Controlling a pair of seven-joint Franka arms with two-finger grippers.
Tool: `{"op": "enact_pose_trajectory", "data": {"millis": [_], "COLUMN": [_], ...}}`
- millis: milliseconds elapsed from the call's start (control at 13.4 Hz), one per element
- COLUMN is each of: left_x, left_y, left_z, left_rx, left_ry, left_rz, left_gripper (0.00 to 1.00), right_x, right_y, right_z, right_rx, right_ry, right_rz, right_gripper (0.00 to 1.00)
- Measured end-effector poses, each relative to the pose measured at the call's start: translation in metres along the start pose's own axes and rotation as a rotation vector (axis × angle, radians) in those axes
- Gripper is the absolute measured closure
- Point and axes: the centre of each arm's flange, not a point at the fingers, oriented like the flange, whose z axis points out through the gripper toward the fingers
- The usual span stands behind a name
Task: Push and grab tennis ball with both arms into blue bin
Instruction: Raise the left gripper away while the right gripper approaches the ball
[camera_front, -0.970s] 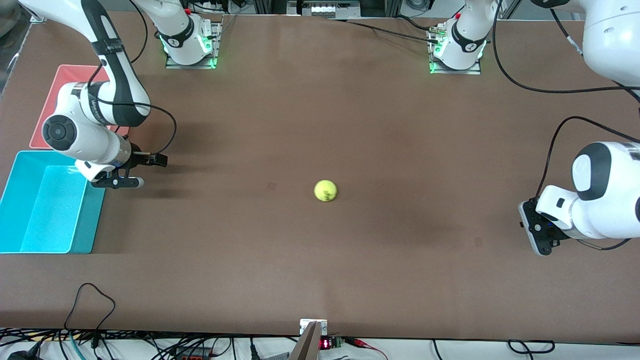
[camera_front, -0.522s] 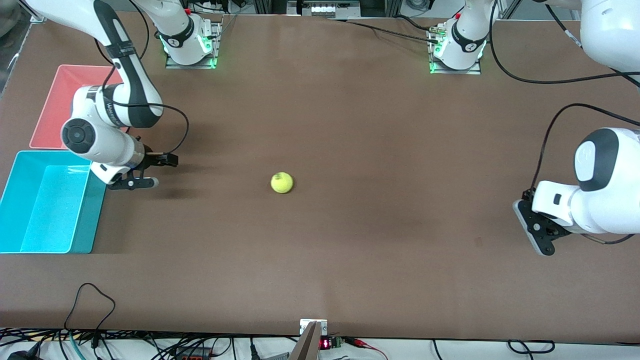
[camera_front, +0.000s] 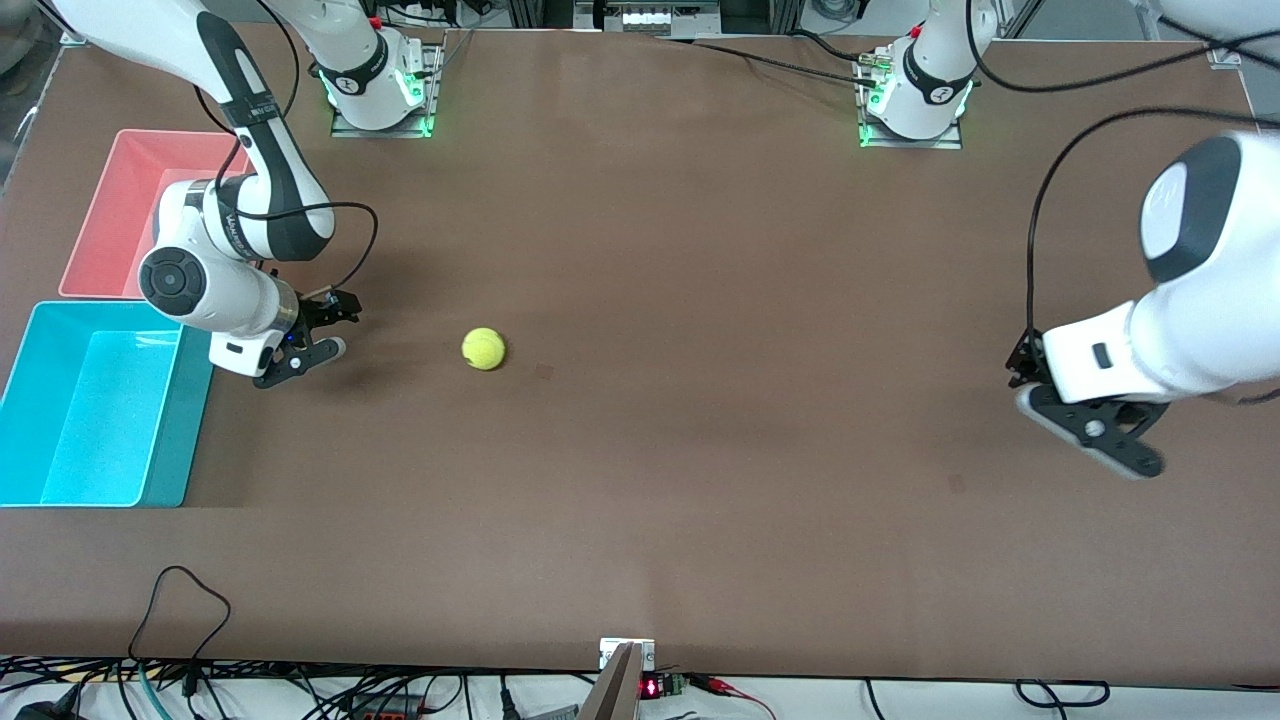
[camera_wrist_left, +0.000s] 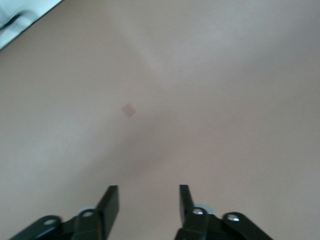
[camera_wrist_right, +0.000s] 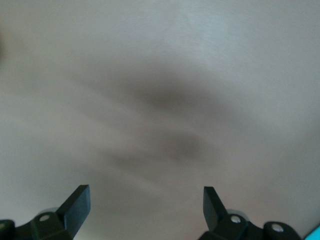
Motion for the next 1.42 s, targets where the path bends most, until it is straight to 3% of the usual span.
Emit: {"op": "enact_pose_trajectory", "data": {"millis": [224,299,597,746,1418], "left_x": [-0.032,-0.044,-0.080,-0.099,-0.137], "left_y": [-0.022,-0.035,-0.050,-0.045,-0.014], "left_z": [-0.039,-0.051,-0.087,-0.086,-0.040], "left_rx": [0.054,0.062,-0.056,-0.121,-0.129], "left_ry": [0.034,0.054,0.143,0.134,0.078], "left_rz": [-0.229,-0.274,-0.423,-0.489,-0.508], "left_gripper": [0.04,0.00,0.00,0.00,0.00], "right_x": [-0.001,-0.001,-0.003,-0.003,0.008], "right_y": [0.001,0.001,0.002,0.002,0.006], "right_z": [0.009,0.013,0.026,0.030,0.007], "right_rx": [0.014,0.021,0.036,0.042,0.030], "right_ry": [-0.021,-0.031,-0.054,-0.061,-0.044], "right_rz": [-0.144,-0.159,-0.167,-0.167,-0.170], "right_gripper": [0.00,0.00,0.00,0.00,0.00]}}
